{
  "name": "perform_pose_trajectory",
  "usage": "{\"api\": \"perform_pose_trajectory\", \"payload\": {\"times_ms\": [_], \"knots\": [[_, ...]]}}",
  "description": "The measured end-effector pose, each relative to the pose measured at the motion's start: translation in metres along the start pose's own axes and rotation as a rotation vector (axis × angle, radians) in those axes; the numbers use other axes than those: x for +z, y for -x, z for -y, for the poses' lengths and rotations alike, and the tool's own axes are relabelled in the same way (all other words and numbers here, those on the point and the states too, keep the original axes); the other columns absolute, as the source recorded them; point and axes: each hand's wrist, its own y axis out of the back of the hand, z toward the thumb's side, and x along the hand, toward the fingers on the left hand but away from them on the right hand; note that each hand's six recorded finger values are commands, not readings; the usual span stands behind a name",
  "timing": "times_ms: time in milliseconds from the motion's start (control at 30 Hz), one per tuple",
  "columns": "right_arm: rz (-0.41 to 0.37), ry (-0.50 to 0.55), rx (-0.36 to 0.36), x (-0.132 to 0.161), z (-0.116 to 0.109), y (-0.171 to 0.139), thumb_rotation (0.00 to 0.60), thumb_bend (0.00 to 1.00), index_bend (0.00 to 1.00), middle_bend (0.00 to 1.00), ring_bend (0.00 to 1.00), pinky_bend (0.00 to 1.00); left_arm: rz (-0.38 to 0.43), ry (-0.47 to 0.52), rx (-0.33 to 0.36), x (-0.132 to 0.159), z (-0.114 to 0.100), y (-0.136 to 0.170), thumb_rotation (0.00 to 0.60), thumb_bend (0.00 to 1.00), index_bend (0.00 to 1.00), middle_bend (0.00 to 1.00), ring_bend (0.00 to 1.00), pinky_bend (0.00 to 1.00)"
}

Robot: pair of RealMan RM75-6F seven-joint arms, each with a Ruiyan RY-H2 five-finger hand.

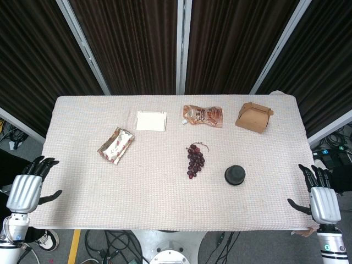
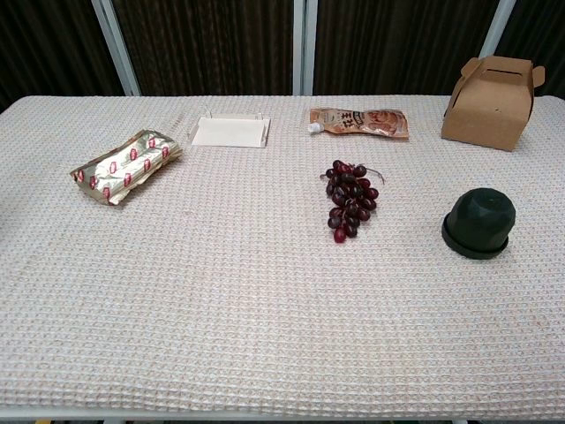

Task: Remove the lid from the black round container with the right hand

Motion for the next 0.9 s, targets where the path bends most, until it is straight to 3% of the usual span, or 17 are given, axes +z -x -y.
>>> {"api": "perform_pose_trajectory", "payload": {"times_ms": [500, 900], "knots": [[0.013, 0.017, 0.020, 0.002, 0.007, 0.000, 0.600, 0.01, 0.06, 0.15, 0.00, 0.00, 0.005, 0.005, 0.003, -0.001, -0.003, -0.002, 0.600, 0.04, 0.24, 0.19, 0.12, 0.28], [0.017, 0.049, 0.096, 0.006, 0.031, 0.016, 0.600, 0.01, 0.06, 0.15, 0.00, 0.00, -0.004, 0.005, -0.004, -0.005, -0.001, 0.001, 0.600, 0.04, 0.24, 0.19, 0.12, 0.28]]}}
